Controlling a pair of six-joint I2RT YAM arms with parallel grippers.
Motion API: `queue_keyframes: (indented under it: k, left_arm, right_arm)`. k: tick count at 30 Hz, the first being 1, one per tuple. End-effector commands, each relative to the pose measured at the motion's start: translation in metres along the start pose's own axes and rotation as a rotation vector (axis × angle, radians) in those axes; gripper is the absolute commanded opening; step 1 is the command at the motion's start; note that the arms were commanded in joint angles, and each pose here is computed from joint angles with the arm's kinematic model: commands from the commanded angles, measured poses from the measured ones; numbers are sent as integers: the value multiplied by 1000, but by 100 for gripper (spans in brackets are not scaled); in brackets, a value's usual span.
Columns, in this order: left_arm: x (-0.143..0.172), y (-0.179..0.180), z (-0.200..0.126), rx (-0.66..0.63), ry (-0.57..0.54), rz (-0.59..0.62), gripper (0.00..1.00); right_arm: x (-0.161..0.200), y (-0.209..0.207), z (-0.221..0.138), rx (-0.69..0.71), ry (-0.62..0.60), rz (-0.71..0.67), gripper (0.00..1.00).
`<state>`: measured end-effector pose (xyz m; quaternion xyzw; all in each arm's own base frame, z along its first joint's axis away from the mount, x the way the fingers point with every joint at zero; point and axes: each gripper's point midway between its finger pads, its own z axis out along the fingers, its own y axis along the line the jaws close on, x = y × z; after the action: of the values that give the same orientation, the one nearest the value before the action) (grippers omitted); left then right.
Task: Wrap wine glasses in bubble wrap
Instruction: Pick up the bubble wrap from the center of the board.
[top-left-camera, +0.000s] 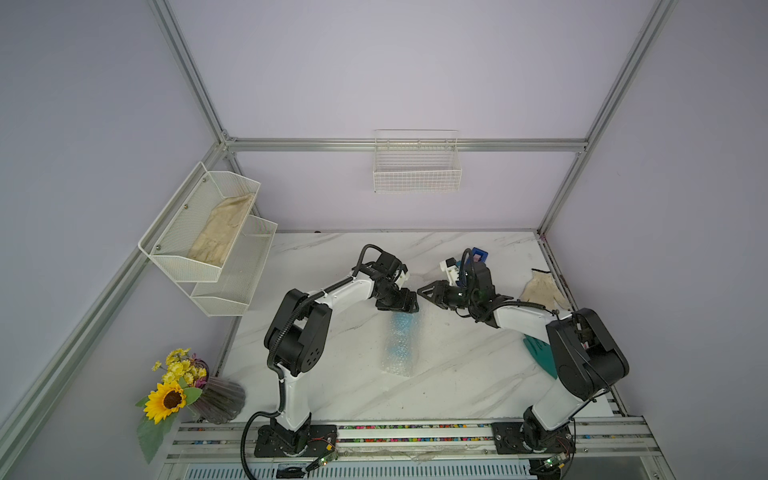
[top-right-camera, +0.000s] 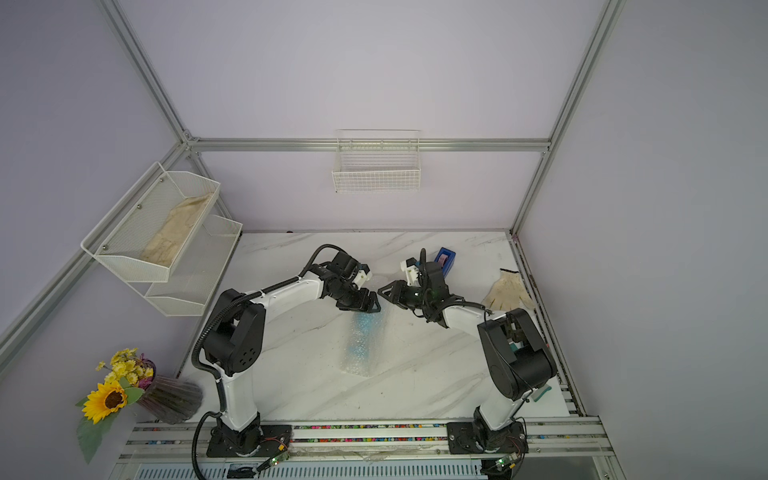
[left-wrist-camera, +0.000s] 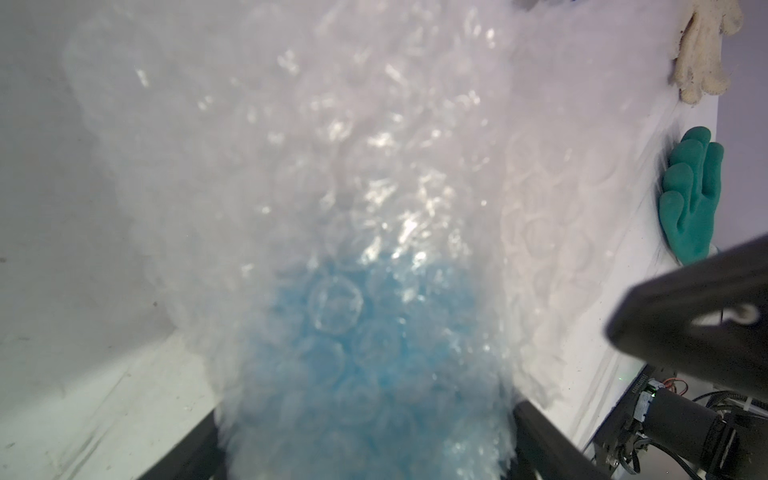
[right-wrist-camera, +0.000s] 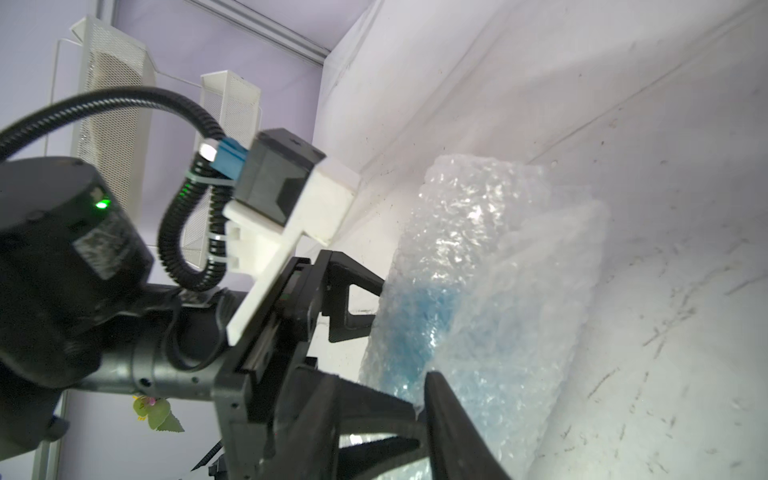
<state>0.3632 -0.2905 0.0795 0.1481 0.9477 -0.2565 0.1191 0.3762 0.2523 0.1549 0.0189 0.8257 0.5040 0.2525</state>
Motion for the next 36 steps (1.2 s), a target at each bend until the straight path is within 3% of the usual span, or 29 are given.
queue_keyframes:
  k: [1,6,11,25,32,36]
  left_arm:
    - [-12,-9,-17,30,-84,52,82]
    - [-24,-24,-37,93,-184,98,82]
    - [-32,-34,-53,126,-265,128,82]
    - [-60,-72,-137,196,-645,286,82]
    - [-60,-84,-155,192,-772,400,82]
    - [-49,-97,-154,126,-839,537,82]
  right_arm:
    - [-24,24,-33,-13,-97,-70,38]
    - [-38,19,-71,37,-184,-73,39]
    - [-29,4,-85,60,-206,-54,39]
    - [-49,6,-70,5,-221,-54,39]
    - [-73,17,-55,-33,-210,-101,39]
    - [-83,22,-56,-15,-221,-139,39]
